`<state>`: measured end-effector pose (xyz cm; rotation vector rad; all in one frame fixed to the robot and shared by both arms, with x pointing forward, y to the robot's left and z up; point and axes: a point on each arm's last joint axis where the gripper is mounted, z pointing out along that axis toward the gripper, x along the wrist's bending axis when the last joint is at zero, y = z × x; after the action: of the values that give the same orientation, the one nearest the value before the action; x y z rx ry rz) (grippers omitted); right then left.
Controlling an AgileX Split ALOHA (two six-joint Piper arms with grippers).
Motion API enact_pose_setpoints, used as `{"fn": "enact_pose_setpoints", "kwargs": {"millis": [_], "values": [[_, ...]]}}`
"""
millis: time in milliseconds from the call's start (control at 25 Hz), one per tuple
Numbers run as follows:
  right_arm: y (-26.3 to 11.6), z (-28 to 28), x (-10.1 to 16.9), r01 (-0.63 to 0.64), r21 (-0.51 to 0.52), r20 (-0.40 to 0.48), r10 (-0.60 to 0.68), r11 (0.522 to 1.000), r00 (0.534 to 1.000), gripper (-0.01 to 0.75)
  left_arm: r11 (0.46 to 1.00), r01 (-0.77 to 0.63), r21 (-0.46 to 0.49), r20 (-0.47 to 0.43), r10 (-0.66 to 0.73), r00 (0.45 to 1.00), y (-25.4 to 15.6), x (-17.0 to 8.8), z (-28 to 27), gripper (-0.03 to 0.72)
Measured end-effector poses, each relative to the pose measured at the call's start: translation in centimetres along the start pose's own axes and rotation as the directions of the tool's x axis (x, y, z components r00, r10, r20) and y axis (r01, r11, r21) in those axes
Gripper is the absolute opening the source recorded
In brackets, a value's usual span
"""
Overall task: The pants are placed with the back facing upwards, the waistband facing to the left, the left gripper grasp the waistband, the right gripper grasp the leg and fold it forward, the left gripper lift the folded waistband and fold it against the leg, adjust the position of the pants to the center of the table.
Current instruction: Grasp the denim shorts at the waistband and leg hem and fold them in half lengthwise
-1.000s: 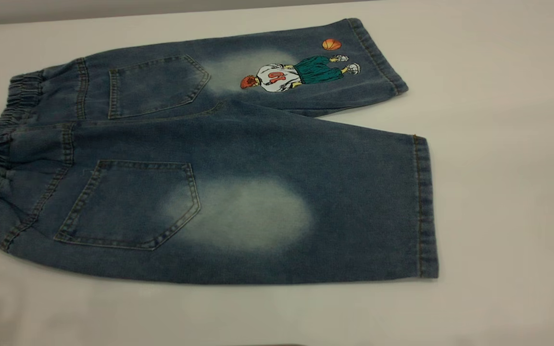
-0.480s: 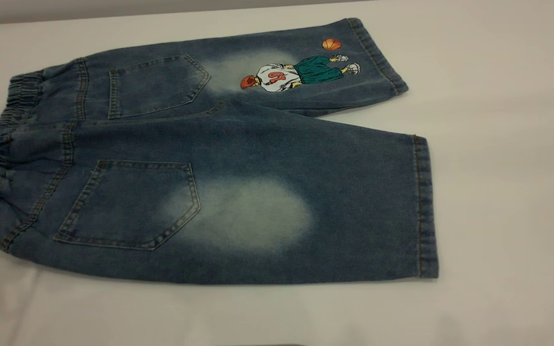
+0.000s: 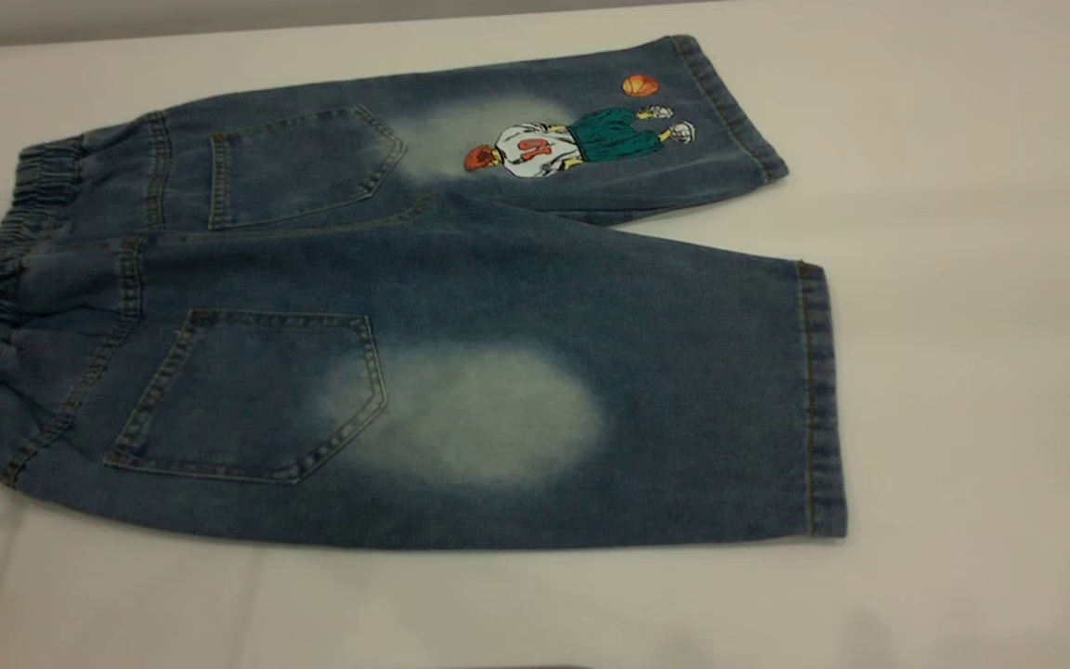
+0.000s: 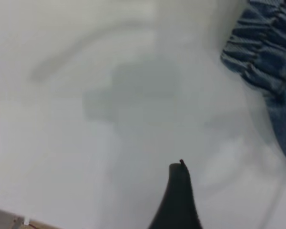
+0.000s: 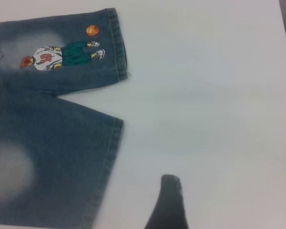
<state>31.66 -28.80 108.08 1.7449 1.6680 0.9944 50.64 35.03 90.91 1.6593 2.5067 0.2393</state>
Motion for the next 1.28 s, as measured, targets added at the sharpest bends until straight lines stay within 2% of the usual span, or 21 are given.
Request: {"fn": "enact_pose_setpoints", "kwargs": {"millis": [320,600,840,1080,1160,1280], "values": [[0.0,0.0,0.0,-0.001,0.0,-0.001,0.001,1.0,1.0,0.533,1.0,-0.006,0.021,-0.004,0.006,1.0,1.9,-0.5,3.4,0.552],[0.0,0.0,0.0,-0.001,0.001,-0.001,0.001,1.0,1.0,0.533,0.998,-0.008,0.058,-0.01,0.009,1.0,1.9,-0.6,6.2,0.552],[-0.1,0.0,0.0,-0.001,0.01,0.0,0.001,1.0,1.0,0.535,0.999,-0.01,0.03,0.001,0.01,1.0,2.1,-0.8,7.4,0.552],[-0.1,0.0,0.0,-0.001,0.013,0.0,0.001,1.0,1.0,0.535,0.999,-0.013,0.044,-0.001,0.013,1.0,2.1,-0.8,8.1,0.549],[-0.1,0.0,0.0,-0.001,0.016,0.0,0.001,1.0,1.0,0.535,0.999,-0.01,0.048,-0.001,0.01,1.0,2.1,-0.8,8.3,0.531],[-0.2,0.0,0.0,-0.001,0.023,0.0,0.001,1.0,1.0,0.535,0.999,-0.006,0.041,0.004,0.006,1.0,2.2,-0.8,8.4,0.456]]}}
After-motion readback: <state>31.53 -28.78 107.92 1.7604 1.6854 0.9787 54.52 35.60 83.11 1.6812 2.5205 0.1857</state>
